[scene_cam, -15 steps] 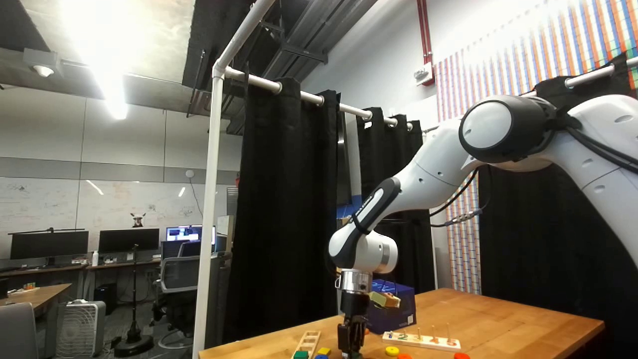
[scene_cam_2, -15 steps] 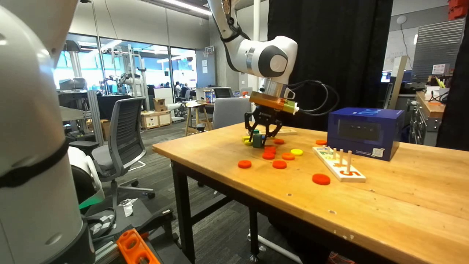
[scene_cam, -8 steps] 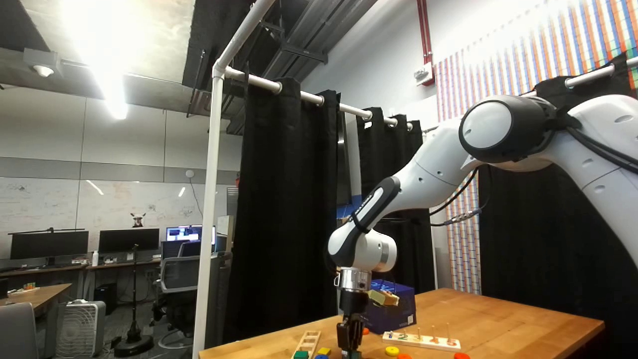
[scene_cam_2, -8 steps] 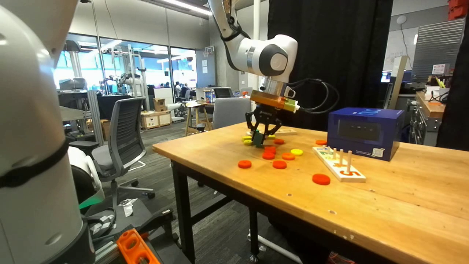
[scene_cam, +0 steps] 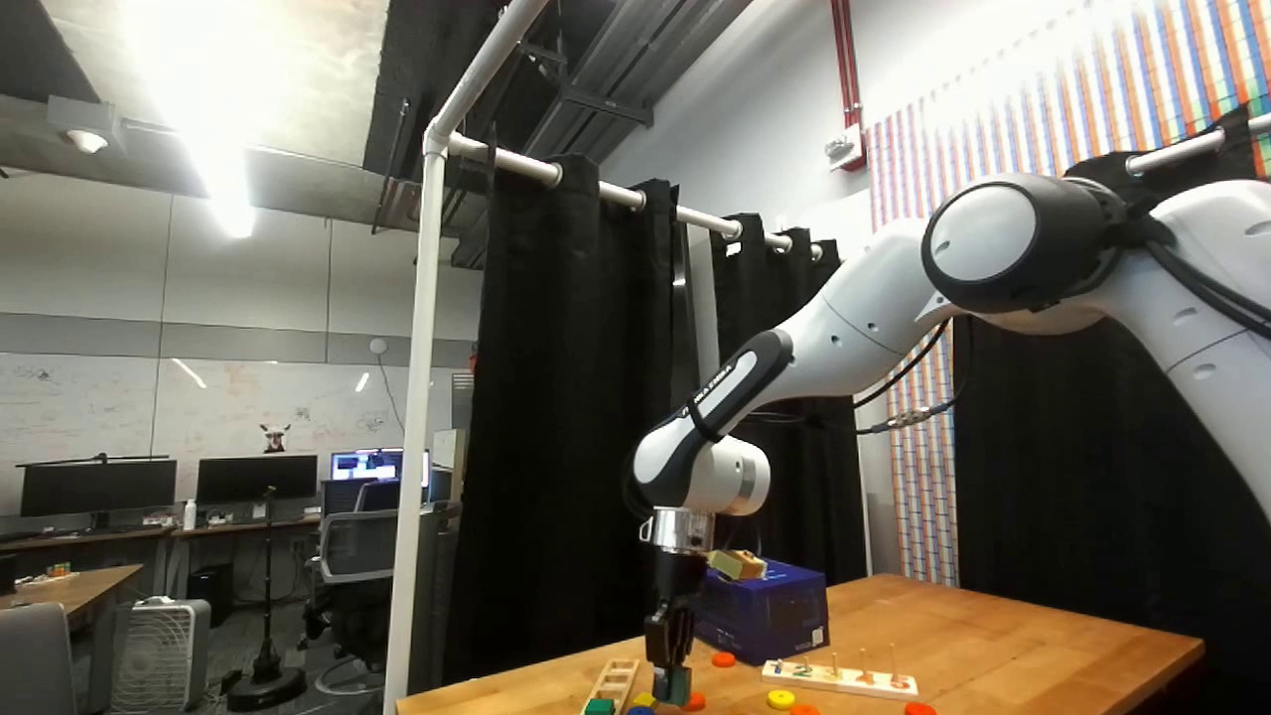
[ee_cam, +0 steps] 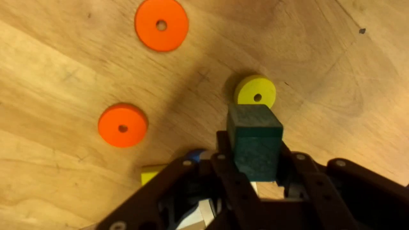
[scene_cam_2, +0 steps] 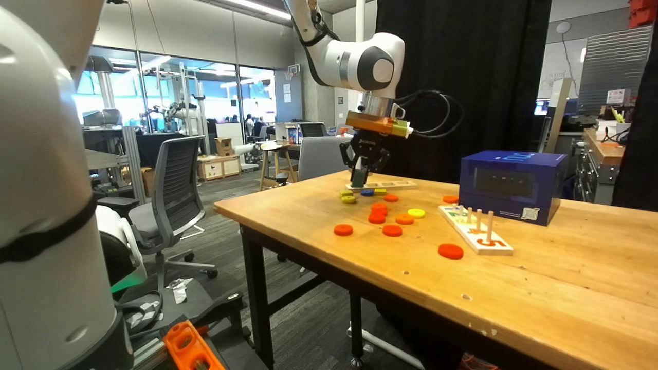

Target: Put the green block next to the other green block on the wooden board

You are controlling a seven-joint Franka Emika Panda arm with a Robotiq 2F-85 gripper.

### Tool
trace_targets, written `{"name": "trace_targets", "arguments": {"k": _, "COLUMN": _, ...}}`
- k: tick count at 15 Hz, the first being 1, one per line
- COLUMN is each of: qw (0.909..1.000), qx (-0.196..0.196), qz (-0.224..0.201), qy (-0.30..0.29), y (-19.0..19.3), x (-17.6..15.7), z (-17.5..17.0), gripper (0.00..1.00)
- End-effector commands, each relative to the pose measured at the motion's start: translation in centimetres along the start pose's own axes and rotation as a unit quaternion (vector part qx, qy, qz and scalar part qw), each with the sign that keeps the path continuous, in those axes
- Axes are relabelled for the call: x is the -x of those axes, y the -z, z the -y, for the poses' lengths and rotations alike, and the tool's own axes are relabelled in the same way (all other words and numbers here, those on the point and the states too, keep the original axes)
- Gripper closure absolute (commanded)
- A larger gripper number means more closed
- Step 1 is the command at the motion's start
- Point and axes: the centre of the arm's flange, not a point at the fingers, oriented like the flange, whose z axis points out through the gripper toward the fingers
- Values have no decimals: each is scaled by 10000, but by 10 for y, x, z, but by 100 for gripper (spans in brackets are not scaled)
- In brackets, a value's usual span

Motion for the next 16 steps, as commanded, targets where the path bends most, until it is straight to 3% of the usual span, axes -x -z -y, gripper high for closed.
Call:
{"name": "trace_targets", "arguments": {"k": 1, "qw": 9996, "qx": 180, "qz": -57, "qy": 207, "y": 22, "x": -24, "z": 18, "gripper": 84}}
{"name": "trace_targets", "arguments": {"k": 6, "qw": 9964, "qx": 470, "qz": -249, "qy": 663, "y": 34, "x": -49, "z": 28, "gripper": 83}}
{"name": "trace_targets", "arguments": {"k": 16, "qw": 9870, "qx": 1011, "qz": -191, "qy": 1238, "y": 23, "x": -83, "z": 8, "gripper": 83}}
